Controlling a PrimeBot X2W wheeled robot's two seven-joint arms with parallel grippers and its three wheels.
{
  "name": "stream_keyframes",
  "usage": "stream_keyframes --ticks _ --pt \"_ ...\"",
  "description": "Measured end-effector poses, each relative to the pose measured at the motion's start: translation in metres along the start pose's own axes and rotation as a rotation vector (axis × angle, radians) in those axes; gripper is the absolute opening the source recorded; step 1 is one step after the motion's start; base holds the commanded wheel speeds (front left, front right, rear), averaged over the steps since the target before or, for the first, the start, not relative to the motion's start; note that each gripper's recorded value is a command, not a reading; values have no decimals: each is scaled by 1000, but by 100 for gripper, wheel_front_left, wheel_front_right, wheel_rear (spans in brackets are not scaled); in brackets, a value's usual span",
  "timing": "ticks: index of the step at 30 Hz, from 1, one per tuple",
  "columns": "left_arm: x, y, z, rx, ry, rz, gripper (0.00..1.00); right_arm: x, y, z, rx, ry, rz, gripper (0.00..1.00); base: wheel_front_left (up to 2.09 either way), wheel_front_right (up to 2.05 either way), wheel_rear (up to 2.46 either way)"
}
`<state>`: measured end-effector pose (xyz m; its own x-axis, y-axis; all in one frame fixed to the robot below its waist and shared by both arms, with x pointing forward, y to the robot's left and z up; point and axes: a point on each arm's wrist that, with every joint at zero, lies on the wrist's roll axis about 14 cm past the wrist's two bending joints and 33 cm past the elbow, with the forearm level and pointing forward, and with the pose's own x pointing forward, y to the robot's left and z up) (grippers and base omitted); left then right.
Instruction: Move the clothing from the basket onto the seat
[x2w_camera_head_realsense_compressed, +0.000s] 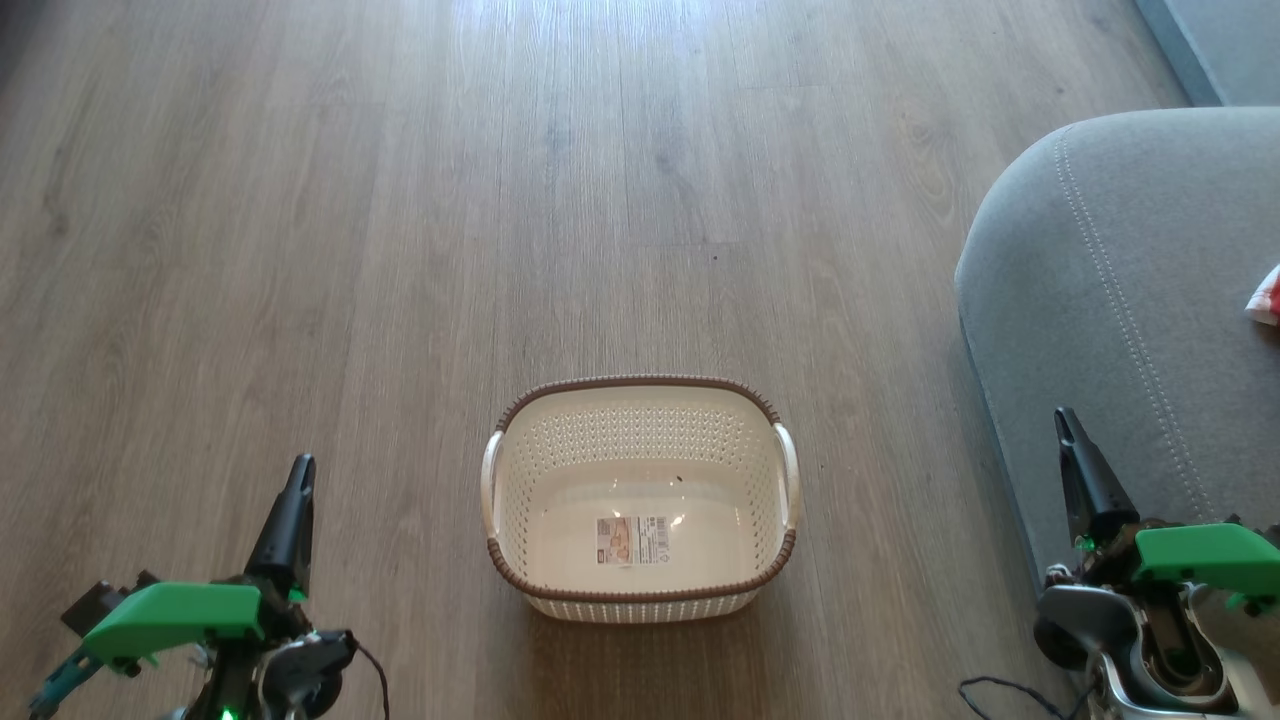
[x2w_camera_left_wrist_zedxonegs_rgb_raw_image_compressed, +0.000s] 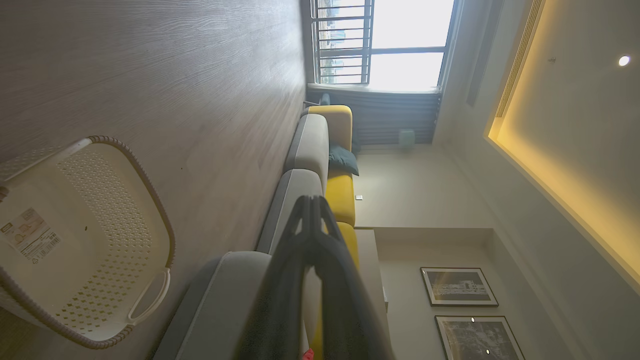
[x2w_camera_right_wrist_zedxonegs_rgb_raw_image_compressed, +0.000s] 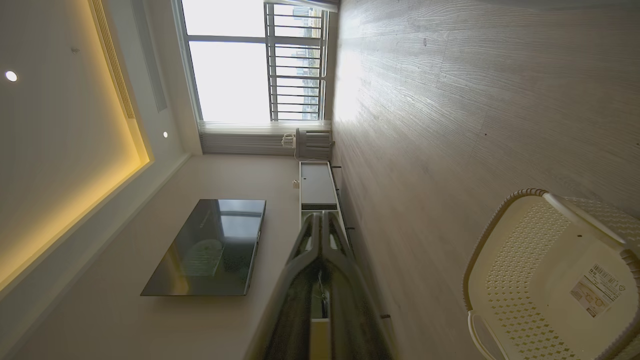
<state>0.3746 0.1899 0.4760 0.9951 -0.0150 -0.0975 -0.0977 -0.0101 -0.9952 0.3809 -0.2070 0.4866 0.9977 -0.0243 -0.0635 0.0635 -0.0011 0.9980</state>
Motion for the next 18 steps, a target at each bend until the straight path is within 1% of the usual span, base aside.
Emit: stream_keyframes --ticks 18 --pt "0 0 0 0 0 0 0 0 0 0 0 0 0 0 0 0 0"
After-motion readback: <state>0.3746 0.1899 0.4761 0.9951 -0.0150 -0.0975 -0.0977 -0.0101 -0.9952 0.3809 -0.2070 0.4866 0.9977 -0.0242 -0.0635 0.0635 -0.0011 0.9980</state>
